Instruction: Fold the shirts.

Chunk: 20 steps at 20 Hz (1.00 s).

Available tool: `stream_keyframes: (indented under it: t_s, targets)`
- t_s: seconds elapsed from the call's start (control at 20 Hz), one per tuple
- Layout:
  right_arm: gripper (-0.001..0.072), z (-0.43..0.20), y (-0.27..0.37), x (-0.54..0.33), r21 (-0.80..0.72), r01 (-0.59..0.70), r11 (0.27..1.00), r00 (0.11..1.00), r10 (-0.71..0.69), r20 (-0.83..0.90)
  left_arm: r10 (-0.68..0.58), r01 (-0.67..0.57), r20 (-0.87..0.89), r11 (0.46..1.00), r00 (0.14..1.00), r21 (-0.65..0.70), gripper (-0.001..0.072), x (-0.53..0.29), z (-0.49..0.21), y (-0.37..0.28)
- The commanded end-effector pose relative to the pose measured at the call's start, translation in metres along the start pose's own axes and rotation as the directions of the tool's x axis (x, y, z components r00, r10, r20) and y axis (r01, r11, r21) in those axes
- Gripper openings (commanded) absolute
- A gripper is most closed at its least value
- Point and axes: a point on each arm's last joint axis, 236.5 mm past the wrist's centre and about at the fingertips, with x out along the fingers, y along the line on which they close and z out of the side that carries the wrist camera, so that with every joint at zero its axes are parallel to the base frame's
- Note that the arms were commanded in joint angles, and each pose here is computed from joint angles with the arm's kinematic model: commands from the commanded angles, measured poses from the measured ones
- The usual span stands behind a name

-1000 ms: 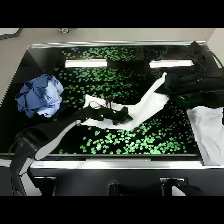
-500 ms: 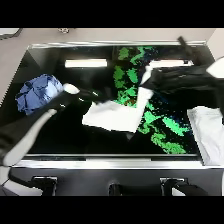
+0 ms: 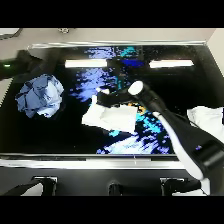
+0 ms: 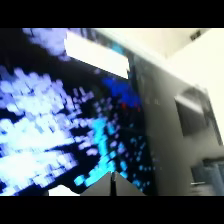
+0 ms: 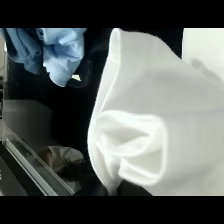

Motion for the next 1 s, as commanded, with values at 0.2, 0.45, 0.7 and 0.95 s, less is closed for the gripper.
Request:
stream_keyframes:
  t_s: [0.2, 0.45, 0.7, 0.95]
  targets:
    - [0.0683, 0.010, -0.022, 0.033, 0.154, -0.036, 0.987, 0.999, 0.031, 0.031, 0.035, -0.041, 0.057, 0.993, 0.998, 0.107, 0.0030, -0.058, 0.007, -0.020]
    - [0.0634, 0.047, -0.140, -0.149, 0.057, 0.434, 0.899, 0.898, -0.436, 0.053, 0.118, -0.125, 0.051, 0.981, 0.992, 0.146, 0.0030, -0.058, 0.006, 0.001]
    - [0.0600, -0.055, -0.226, -0.169, 0.351, 0.433, 0.831, 0.897, -0.356, -0.264, 0.129, -0.130, 0.015, 0.980, 0.992, 0.152, 0.0030, -0.057, -0.002, 0.004]
    - [0.0553, -0.058, -0.215, -0.086, 0.438, 0.276, 0.856, 0.959, -0.216, -0.181, 0.111, -0.108, -0.011, 0.981, 0.994, 0.163, 0.0030, -0.053, -0.010, -0.004]
